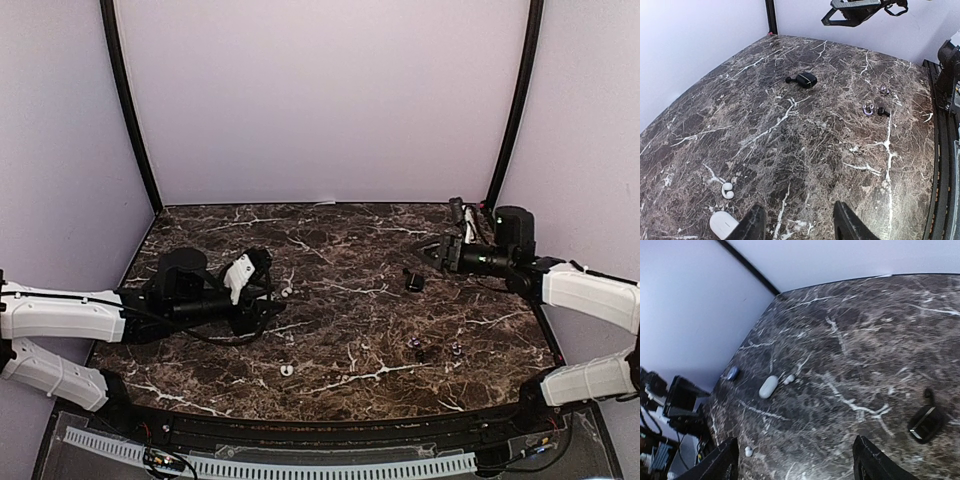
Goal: Insert the wireless bluetooth earbuds into the charging case
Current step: Pick up the charging case from the center of the board.
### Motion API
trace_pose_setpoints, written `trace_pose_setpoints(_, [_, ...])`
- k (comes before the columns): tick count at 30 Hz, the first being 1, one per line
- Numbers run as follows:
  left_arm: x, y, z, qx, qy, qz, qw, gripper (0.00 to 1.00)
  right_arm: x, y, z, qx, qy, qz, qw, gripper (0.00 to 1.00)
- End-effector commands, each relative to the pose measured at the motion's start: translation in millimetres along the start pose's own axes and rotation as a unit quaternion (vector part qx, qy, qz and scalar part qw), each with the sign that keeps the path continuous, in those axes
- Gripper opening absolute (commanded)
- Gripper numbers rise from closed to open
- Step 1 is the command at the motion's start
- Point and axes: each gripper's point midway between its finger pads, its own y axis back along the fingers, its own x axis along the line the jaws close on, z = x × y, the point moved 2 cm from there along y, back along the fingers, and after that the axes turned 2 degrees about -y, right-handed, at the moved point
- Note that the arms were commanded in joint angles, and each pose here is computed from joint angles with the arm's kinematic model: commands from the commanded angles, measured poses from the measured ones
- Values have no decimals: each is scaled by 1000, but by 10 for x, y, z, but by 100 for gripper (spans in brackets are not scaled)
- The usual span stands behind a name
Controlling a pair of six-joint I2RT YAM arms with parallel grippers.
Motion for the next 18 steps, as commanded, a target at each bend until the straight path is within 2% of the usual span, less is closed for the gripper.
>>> trace_pose_setpoints(1, [-61, 45, 81, -36, -42, -10, 998, 48, 449, -94, -227, 49, 41, 55, 996, 78])
trace_pose_setpoints(8, [-146, 51, 3, -52, -80, -21, 995, 46, 992, -314, -615, 100, 42, 107, 988, 78])
trace_pose_setpoints(14, [-181, 22, 8, -61, -118, -5, 991, 45, 1240, -667, -946, 156, 43, 110, 981, 79])
trace_pose_setpoints(17, [76, -7, -20, -26, -67, 71, 995, 55, 1205, -801, -1059, 172, 41, 99, 979, 78])
trace_pose_setpoints(18, [201, -11, -53, -7, -41, 108, 993, 63, 1168, -826, -1071, 171, 39, 92, 980, 78])
